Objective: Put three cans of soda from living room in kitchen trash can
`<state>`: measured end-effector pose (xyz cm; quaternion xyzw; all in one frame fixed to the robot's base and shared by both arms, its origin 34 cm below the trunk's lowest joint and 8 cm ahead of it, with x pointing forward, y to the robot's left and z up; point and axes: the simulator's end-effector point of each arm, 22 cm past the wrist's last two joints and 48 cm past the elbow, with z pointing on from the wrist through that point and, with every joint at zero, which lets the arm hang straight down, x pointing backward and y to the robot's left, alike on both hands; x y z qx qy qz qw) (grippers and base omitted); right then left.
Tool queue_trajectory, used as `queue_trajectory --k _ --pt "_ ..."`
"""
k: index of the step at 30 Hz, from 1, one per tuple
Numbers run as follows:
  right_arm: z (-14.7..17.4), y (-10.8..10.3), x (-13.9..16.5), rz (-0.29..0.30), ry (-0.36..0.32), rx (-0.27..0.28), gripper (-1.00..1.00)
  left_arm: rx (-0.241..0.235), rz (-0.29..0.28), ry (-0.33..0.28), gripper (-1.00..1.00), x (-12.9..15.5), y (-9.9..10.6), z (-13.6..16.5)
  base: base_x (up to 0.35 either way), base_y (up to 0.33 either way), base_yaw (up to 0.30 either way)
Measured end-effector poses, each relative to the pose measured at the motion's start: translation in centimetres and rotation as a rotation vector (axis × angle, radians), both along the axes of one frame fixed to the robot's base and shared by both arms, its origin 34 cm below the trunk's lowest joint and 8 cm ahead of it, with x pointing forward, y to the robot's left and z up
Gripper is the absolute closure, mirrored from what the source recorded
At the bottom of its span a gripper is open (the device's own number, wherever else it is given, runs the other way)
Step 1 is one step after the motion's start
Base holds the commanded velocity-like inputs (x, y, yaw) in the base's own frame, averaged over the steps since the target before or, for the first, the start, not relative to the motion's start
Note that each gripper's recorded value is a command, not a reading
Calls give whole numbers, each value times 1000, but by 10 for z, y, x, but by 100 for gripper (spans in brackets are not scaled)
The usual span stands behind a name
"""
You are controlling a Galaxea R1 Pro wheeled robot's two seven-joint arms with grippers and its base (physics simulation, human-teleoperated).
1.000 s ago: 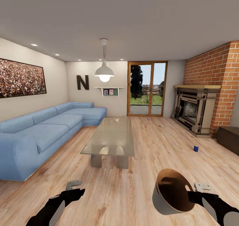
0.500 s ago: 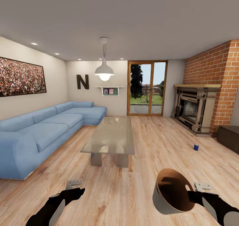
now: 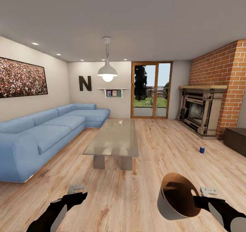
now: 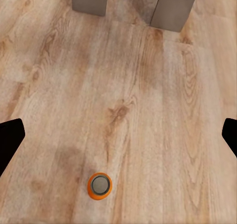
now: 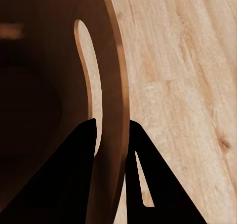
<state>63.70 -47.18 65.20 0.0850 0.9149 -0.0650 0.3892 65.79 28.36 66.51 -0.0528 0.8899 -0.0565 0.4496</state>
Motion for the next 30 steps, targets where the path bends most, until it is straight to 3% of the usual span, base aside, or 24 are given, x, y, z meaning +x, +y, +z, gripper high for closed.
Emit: queue_trajectory --k 9,14,19,30 --pt "-10 1 4 3 -22 6 100 2 1 -15 -100 0 1 -15 0 0 0" --pt "2 6 18 16 -60 5 100 5 4 -35 -100 1 1 -21 0 0 0" --pt "-7 15 13 23 48 31 100 5 4 -40 -100 0 1 -30 0 0 0" --pt "30 20 45 24 39 56 100 5 4 -41 -100 -3 1 -52 0 0 0"
